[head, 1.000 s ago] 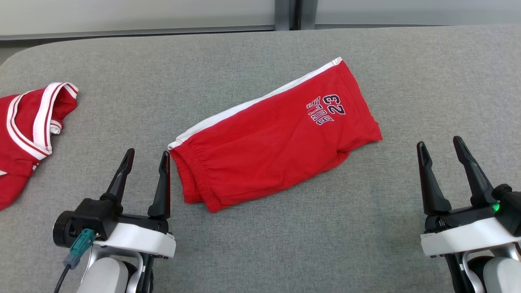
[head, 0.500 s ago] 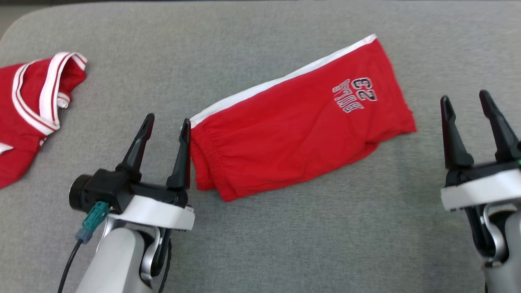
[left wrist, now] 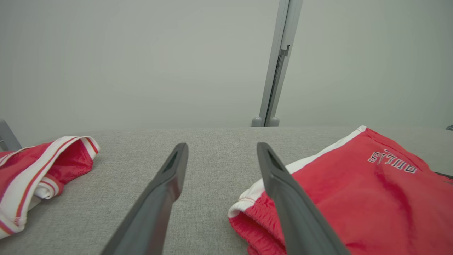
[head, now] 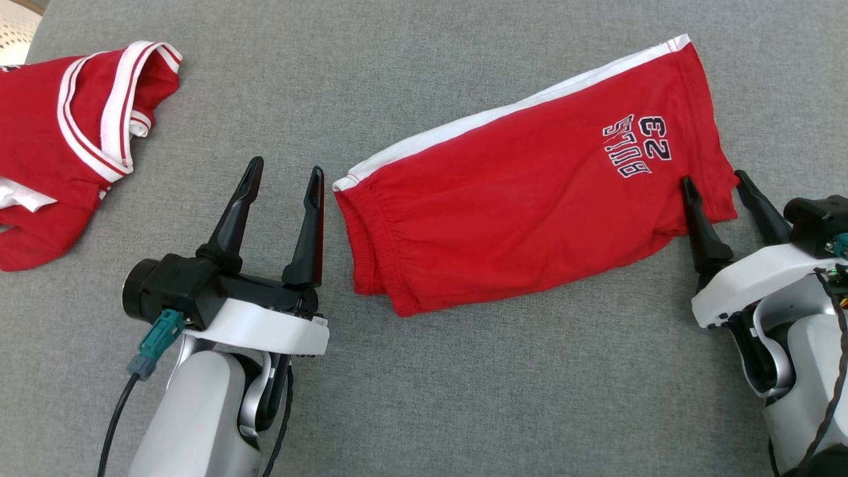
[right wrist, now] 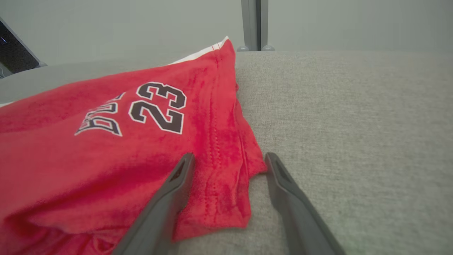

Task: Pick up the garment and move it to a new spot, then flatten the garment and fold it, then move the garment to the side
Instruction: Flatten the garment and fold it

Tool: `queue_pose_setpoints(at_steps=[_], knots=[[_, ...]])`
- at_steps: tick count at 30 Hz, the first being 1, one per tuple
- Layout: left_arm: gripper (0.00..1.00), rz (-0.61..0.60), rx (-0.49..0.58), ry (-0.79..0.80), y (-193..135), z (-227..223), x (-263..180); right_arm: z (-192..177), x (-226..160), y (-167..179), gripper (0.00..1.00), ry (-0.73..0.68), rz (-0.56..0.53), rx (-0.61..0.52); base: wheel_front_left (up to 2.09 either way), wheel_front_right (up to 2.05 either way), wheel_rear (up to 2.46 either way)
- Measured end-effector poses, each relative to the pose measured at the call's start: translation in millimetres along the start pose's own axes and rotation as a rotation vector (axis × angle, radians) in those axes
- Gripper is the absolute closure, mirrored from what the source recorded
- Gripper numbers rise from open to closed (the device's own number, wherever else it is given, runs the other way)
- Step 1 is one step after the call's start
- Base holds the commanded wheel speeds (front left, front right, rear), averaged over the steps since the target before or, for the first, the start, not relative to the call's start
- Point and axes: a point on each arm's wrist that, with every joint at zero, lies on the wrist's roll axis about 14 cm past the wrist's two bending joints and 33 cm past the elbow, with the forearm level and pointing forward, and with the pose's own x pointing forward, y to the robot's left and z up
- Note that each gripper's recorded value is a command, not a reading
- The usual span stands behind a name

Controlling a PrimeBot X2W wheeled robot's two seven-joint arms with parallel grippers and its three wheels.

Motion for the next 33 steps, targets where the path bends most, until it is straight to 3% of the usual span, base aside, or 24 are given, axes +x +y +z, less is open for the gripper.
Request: queue_pose_setpoints(at_steps=[1,2,3,13,24,33], knots=[[0.00,0.001,0.001,-0.001,0.0,0.3,0.3,-1.8,0.3,0.5,0.11,0.006,0.000,0.007,0.00,0.00,0.00],[0.00,0.002,0.003,-0.003,0.5,0.7,0.6,-1.7,0.8,1.0,0.66,0.005,0.000,0.012,0.00,0.00,0.00],[0.00,0.003,0.002,-0.005,0.7,1.4,0.9,-2.0,1.0,1.0,1.00,0.006,-0.001,0.019,0.00,0.00,0.00],[0.00,-0.003,0.011,-0.028,-1.6,10.4,-2.6,2.0,-19.4,12.0,1.00,-0.074,-0.007,0.091,0.00,0.00,0.00],[0.00,-0.032,0.005,-0.041,-12.5,18.5,-16.9,-15.5,-84.5,-10.7,1.00,-0.131,-0.162,0.229,0.00,0.00,0.00],[0.00,-0.058,-0.002,-0.033,-21.2,16.8,-21.1,-18.1,-101.5,-21.0,1.00,-0.140,-0.217,0.250,0.00,0.00,0.00]])
